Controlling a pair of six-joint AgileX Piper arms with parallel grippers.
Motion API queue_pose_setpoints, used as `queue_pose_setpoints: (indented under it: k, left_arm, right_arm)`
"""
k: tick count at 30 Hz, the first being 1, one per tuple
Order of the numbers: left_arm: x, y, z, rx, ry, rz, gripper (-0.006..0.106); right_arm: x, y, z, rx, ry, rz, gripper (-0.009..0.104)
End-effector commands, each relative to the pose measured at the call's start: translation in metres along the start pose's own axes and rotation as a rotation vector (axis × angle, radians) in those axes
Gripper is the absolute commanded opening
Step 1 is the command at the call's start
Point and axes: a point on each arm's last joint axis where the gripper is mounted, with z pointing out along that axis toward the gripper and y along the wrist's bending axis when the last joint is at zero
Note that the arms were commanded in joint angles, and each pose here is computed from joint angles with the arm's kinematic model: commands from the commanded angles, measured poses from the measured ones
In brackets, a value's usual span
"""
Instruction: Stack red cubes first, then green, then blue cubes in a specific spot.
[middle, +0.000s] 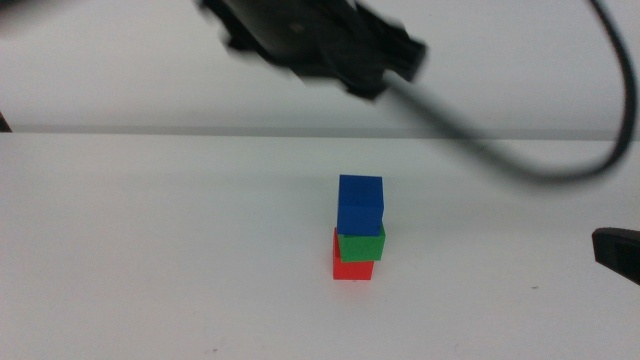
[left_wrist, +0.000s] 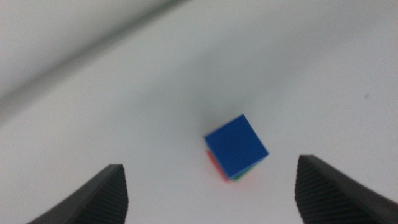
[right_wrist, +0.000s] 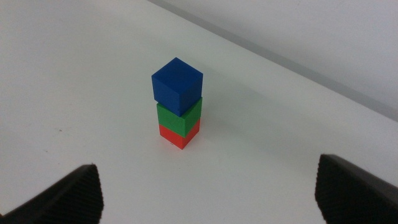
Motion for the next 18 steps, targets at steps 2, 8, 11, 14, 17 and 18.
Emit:
queue_pose_setpoints:
  k: [2, 8, 11, 14, 17, 18]
  left_arm:
    - [0.015, 0.016, -0.064, -0.008, -0.045, 0.280, 0.074]
    - [0.057, 0.044, -0.116, -0.082, -0.111, 0.297, 0.080]
    - [0.095, 0.061, -0.124, -0.119, -0.081, 0.197, 0.085]
    - [0.135, 0.072, -0.130, -0.131, -0.069, 0.126, 0.091]
    - [0.170, 0.080, -0.138, -0.148, -0.130, 0.062, 0.092]
    - [0.180, 0.082, -0.140, -0.145, -0.176, 0.026, 0.092]
  right_arm:
    - [0.001, -0.001, 0.000, 0.009, -0.003, -0.001, 0.091]
    - [0.001, -0.001, 0.000, 0.009, -0.003, -0.001, 0.091]
    - [0.001, -0.001, 0.000, 0.009, -0.003, -0.001, 0.091]
    - [0.001, -0.001, 0.000, 0.009, -0.003, -0.001, 0.091]
    - [0.001, -0.001, 0.000, 0.009, -0.003, -0.001, 0.091]
    - [0.001, -0.001, 0.000, 0.009, -0.003, -0.001, 0.091]
